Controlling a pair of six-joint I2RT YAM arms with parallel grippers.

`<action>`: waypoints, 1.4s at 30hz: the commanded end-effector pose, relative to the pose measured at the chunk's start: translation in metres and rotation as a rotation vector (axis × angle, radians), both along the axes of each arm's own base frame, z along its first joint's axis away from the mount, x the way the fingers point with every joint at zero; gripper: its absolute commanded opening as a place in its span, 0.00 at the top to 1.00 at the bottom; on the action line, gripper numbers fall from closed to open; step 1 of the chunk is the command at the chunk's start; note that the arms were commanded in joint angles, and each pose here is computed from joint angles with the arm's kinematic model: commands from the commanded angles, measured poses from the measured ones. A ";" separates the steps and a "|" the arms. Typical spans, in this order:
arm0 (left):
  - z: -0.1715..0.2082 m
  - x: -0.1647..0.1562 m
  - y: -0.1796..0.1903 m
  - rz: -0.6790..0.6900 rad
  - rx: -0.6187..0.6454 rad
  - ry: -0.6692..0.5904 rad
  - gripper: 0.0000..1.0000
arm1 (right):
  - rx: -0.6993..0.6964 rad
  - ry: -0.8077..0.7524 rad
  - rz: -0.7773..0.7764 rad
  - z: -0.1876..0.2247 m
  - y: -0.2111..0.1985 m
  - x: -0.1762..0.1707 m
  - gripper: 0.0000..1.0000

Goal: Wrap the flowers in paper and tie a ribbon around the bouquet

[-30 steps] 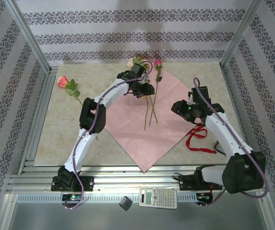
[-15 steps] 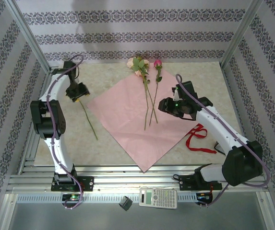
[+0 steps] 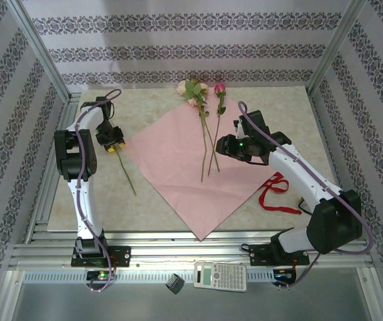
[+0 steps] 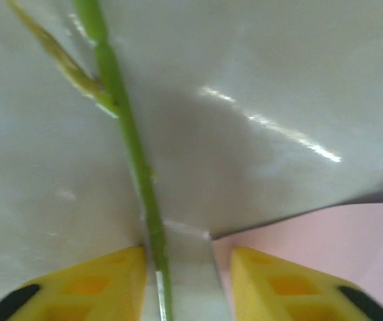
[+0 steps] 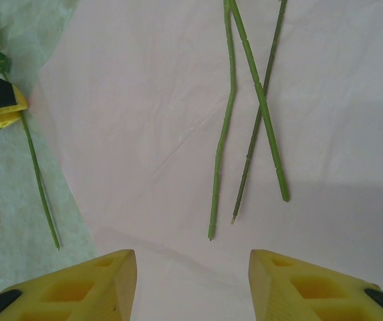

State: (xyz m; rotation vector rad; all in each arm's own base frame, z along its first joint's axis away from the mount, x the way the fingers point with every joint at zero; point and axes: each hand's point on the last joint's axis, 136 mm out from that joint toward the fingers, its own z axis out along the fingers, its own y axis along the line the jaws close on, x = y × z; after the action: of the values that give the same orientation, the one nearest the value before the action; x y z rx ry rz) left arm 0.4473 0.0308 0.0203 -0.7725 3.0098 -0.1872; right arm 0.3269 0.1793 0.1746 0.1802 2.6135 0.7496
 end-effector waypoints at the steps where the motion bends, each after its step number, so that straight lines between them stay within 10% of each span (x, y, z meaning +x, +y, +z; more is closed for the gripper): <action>1: -0.015 -0.002 -0.001 -0.036 -0.001 0.023 0.73 | -0.014 -0.011 0.004 0.005 0.002 0.003 0.51; 11: -0.011 -0.017 0.007 -0.078 0.053 0.047 0.96 | -0.009 -0.007 0.007 0.004 0.006 0.011 0.51; 19: 0.079 -0.004 -0.023 -0.074 0.001 -0.181 1.00 | -0.012 -0.012 -0.037 0.005 -0.006 0.018 0.52; 30: 0.192 0.035 -0.236 -0.346 -0.510 -0.578 1.00 | 0.035 0.061 -0.230 -0.012 -0.061 0.026 0.52; 42: 0.150 0.104 -0.395 -0.505 -0.748 -0.652 1.00 | 0.083 0.090 -0.297 -0.013 -0.079 0.023 0.52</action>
State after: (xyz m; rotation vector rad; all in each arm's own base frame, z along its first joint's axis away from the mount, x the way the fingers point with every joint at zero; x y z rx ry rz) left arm 0.5323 -0.3508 0.1531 0.0847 2.4768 -1.2296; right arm 0.3540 0.1012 0.1580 0.6004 2.5700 0.7221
